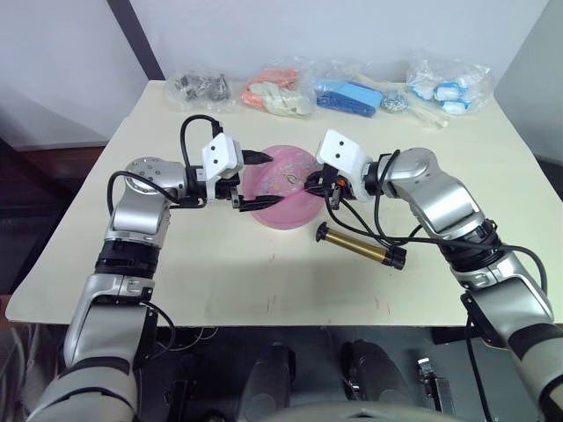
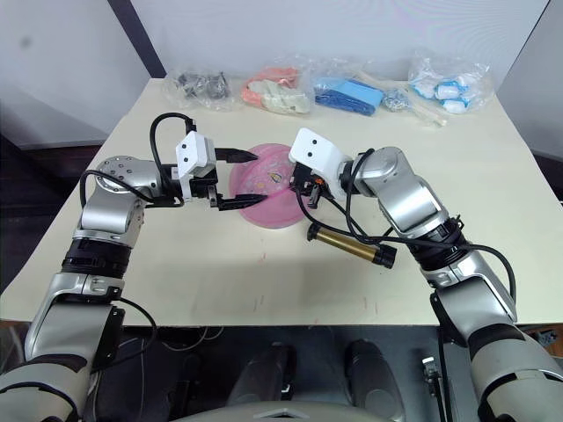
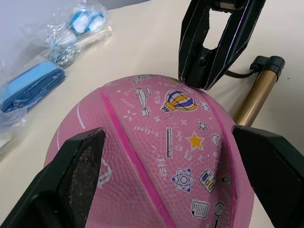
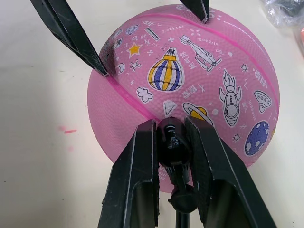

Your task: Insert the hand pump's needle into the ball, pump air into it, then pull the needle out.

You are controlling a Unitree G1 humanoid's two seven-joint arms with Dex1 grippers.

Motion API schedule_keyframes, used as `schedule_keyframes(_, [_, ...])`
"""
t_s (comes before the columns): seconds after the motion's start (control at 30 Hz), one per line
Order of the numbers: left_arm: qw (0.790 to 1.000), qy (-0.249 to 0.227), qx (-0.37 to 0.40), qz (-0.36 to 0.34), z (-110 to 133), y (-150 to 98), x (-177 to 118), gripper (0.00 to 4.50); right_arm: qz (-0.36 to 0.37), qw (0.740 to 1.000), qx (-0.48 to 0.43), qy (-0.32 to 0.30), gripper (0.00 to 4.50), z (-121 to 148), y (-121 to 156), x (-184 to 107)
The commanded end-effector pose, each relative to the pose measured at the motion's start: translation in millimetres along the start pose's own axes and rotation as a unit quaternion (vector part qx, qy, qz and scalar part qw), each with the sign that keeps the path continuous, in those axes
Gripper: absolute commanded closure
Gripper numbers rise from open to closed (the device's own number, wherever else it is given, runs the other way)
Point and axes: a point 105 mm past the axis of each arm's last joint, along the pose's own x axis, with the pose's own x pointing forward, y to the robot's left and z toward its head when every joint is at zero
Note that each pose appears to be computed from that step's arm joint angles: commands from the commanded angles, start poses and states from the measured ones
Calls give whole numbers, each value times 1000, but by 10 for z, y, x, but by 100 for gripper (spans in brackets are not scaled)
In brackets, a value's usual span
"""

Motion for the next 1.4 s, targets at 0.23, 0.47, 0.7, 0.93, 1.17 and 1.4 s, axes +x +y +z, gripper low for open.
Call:
schedule_keyframes(0.23, [994, 99, -37, -17, -461, -170, 17, 0, -11, 997, -63, -34, 415, 421, 107, -187])
schedule_keyframes(0.47, [992, 116, -37, -16, -526, -182, 33, 0, -20, 997, -62, -33, 415, 456, 140, -287])
schedule_keyframes(0.7, [990, 136, -29, -24, -589, -228, 44, 0, -25, 997, -67, -28, 415, 462, 136, -327])
schedule_keyframes(0.93, [987, 161, -24, -21, -641, -245, 73, 0, -25, 997, -71, -24, 415, 455, 148, -342])
schedule_keyframes(1.17, [983, 180, -24, -12, -693, -240, 63, 0, -26, 997, -71, -23, 415, 464, 147, -365])
schedule_keyframes(1.4, [981, 192, -19, -9, -704, -224, 55, 0, -28, 997, -71, -25, 415, 490, 150, -400])
